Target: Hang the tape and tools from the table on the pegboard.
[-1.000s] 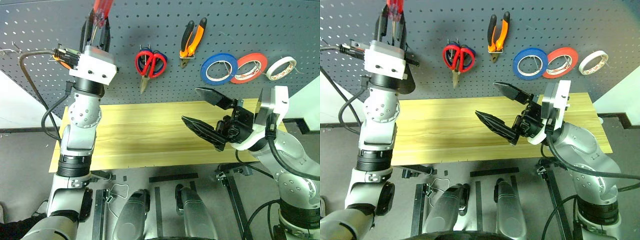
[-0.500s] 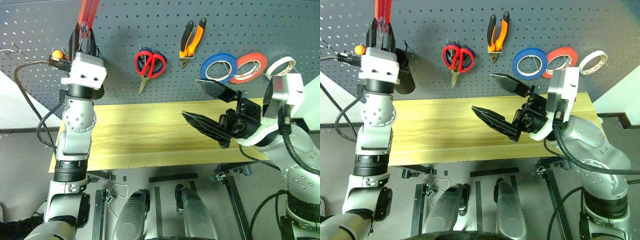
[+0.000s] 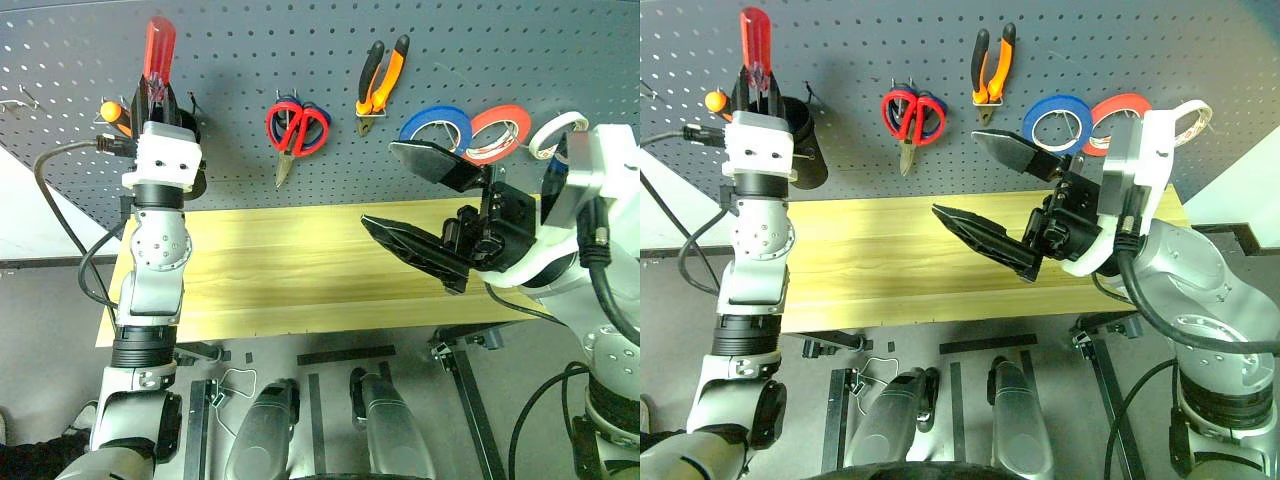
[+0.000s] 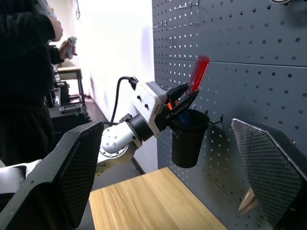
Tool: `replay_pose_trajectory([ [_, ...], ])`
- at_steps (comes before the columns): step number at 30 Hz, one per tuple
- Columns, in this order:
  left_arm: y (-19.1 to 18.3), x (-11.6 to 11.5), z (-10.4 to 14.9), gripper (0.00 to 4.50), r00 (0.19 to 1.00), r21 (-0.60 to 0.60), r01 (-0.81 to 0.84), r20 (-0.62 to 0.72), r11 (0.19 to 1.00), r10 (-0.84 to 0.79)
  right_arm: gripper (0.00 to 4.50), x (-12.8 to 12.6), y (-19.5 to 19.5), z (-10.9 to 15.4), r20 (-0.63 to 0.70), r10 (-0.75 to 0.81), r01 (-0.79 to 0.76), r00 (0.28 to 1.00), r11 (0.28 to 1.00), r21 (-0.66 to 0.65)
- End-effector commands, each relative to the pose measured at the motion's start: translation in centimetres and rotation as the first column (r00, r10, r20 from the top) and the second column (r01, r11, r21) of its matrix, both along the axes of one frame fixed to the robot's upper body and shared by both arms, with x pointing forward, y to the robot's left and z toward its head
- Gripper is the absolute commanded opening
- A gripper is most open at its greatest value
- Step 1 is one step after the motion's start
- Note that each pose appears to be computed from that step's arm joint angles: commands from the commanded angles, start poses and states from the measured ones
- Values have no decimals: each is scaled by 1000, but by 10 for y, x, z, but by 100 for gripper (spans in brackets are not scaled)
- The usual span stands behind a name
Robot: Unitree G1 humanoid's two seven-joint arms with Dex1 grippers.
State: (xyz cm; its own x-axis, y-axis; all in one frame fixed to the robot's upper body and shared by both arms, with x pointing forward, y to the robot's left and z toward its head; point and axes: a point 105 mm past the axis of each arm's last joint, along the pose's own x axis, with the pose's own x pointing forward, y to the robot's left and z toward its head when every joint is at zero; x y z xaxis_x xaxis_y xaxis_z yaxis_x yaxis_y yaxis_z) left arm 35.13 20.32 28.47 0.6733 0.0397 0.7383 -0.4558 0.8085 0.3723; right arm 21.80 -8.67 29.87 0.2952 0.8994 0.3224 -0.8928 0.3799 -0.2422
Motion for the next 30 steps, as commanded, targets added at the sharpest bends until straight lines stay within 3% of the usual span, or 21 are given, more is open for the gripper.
replay_pose_trajectory([
  [1, 4, -6, 13, 65, 998, -25, -7, 61, 1000, 9, 450, -11, 1, 11, 63, 11, -10, 998, 1000, -5],
  [4, 6, -5, 13, 65, 998, -50, -17, 56, 999, 20, 450, -11, 0, 11, 64, 9, -9, 998, 1000, -7],
  [14, 4, -8, 17, 392, 997, -52, -7, 76, 999, 11, 450, -11, 1, 12, 69, 10, -10, 998, 1000, -12],
  [17, -7, -13, 23, 392, 994, -37, 42, 101, 998, -39, 450, -9, 1, 11, 68, 9, -8, 998, 1000, -15],
  [25, -63, -60, 94, 392, 899, 74, 298, 313, 952, -306, 450, 2, 0, 8, 109, 5, -2, 994, 1000, -31],
  [30, -86, -71, 105, 392, 852, 121, 417, 294, 901, -433, 450, 9, -3, 6, 149, -6, 10, 989, 1000, -30],
])
